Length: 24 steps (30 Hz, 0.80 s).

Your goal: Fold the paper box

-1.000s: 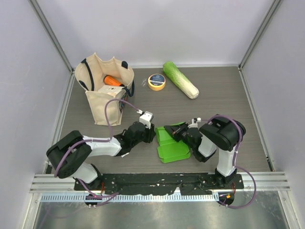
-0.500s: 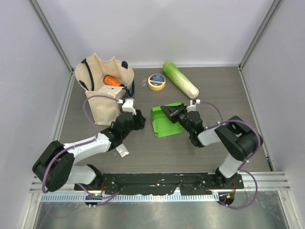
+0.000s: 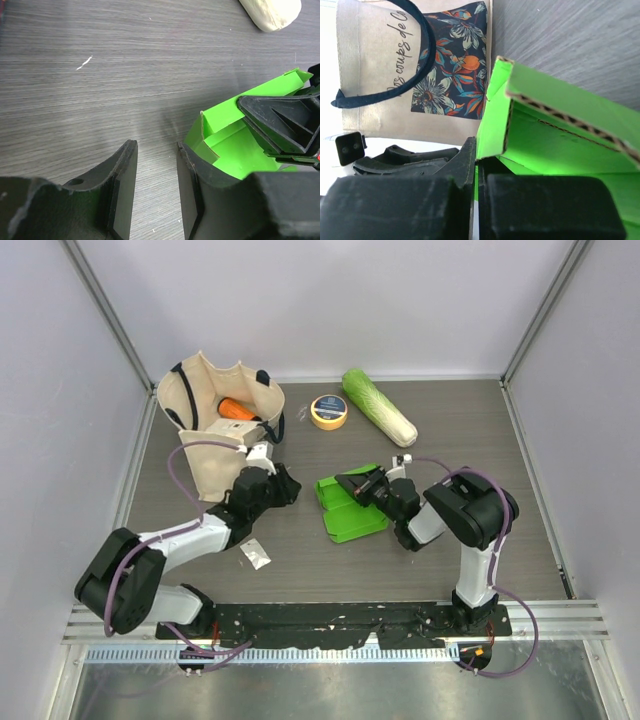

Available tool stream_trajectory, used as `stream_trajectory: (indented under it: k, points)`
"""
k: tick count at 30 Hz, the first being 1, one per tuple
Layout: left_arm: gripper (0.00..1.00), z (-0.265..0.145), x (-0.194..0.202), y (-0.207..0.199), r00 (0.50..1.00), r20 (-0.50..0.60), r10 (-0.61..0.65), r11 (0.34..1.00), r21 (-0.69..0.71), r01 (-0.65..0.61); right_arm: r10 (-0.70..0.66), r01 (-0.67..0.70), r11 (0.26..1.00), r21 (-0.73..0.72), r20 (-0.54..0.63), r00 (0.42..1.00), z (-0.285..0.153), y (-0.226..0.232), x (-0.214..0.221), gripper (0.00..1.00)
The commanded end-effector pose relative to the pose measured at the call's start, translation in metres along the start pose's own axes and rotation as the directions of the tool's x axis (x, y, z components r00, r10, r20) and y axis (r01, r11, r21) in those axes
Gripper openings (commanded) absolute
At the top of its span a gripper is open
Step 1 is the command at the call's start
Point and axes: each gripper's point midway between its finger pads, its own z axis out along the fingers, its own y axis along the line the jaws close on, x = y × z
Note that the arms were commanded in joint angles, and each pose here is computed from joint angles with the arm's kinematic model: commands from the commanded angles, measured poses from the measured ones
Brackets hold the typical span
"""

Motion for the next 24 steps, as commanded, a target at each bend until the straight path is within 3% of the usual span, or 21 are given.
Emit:
stream_trajectory:
  k: [1,5,10,15,17,24]
  points:
    - [0.41,0.005,0.009,-0.017,1.000,-0.019,0.010,0.995,0.102,-0.008,-0.080,0.095,0.963,-0.252,0.068,0.994,-0.019,0.051,-0.009,0.01]
    - [0.41,0.003,0.016,-0.021,0.999,-0.021,0.029,0.994,0.103,-0.026,-0.115,0.123,0.951,-0.284,0.044,0.992,-0.021,0.060,-0.004,0.01]
    - [0.41,0.002,0.014,-0.017,0.999,-0.032,0.019,0.998,0.065,-0.017,-0.023,0.030,0.961,-0.276,0.030,0.999,-0.007,0.076,-0.013,0.06]
    - [0.54,-0.003,0.013,-0.029,0.998,-0.051,0.020,0.993,0.120,-0.014,0.086,-0.080,0.980,-0.184,0.024,0.996,0.001,0.076,-0.020,0.06]
    - [0.54,-0.004,0.017,-0.029,0.997,-0.075,0.025,0.993,0.121,-0.015,0.117,-0.111,0.977,-0.180,0.019,0.993,0.003,0.078,-0.021,0.06]
    - [0.31,-0.012,0.033,-0.049,0.993,-0.115,-0.020,0.982,0.186,0.041,0.120,-0.109,0.972,-0.209,0.037,0.992,0.015,0.087,-0.028,0.05]
